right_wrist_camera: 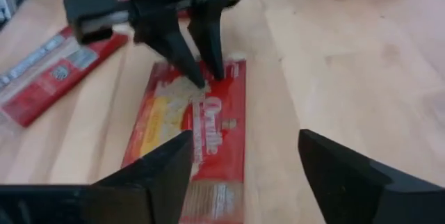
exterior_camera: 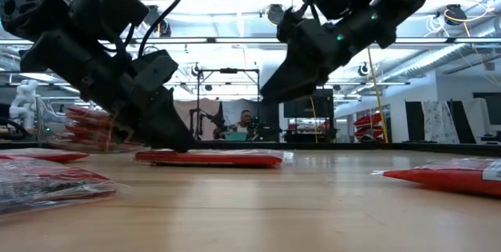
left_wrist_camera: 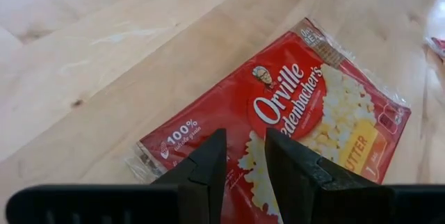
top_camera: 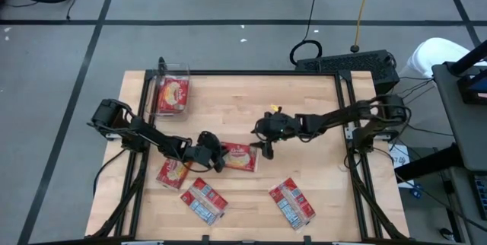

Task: Sort popcorn bags into baskets
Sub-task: Put the red popcorn bag into the transparent bin

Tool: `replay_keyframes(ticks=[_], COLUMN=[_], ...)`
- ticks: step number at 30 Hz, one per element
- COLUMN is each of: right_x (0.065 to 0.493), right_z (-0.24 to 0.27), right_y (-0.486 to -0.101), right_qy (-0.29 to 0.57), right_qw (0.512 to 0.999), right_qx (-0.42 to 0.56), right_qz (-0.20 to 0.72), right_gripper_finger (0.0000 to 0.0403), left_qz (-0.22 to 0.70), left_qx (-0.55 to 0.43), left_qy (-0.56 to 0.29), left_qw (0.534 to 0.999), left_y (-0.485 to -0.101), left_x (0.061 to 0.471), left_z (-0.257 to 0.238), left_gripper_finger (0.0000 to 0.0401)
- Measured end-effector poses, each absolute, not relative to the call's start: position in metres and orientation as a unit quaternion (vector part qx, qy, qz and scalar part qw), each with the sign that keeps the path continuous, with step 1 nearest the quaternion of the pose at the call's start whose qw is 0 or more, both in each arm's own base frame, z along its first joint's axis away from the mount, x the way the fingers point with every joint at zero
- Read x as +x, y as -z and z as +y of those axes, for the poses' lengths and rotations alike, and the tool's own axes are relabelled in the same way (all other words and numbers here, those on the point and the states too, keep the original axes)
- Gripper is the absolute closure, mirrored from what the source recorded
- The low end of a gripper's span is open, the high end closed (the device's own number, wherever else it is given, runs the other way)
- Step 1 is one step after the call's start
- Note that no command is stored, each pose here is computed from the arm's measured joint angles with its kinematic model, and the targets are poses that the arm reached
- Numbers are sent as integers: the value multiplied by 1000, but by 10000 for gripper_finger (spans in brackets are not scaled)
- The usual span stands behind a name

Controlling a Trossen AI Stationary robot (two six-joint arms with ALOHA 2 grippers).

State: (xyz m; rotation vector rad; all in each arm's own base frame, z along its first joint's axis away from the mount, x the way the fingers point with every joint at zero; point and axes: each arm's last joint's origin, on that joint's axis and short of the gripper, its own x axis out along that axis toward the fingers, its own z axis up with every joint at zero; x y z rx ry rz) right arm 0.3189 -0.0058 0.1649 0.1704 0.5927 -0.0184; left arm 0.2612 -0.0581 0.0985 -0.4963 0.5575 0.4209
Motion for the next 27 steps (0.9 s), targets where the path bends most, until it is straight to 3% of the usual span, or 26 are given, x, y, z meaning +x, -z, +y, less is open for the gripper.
replay_keyframes(ticks=[7,14,19,27], right_x=[332,338,340,340], right_z=[-6,-2,4,1], right_y=[-130,-92,-83,-91], right_qy=[14,-20,-22,-38], right_qw=[947,929,929,933], right_qx=[114,157,150,146], right_qz=[301,335,337,327], right_gripper_finger=[129,160,222,372], left_qz=[250,248,246,220], left_qx=[-230,-229,-228,-234], left_qy=[-198,-199,-199,-191], left_qw=[919,920,921,928], left_y=[-102,-102,-103,-110], left_x=[264,264,264,267], left_z=[-58,-58,-58,-59], left_gripper_finger=[295,295,295,295])
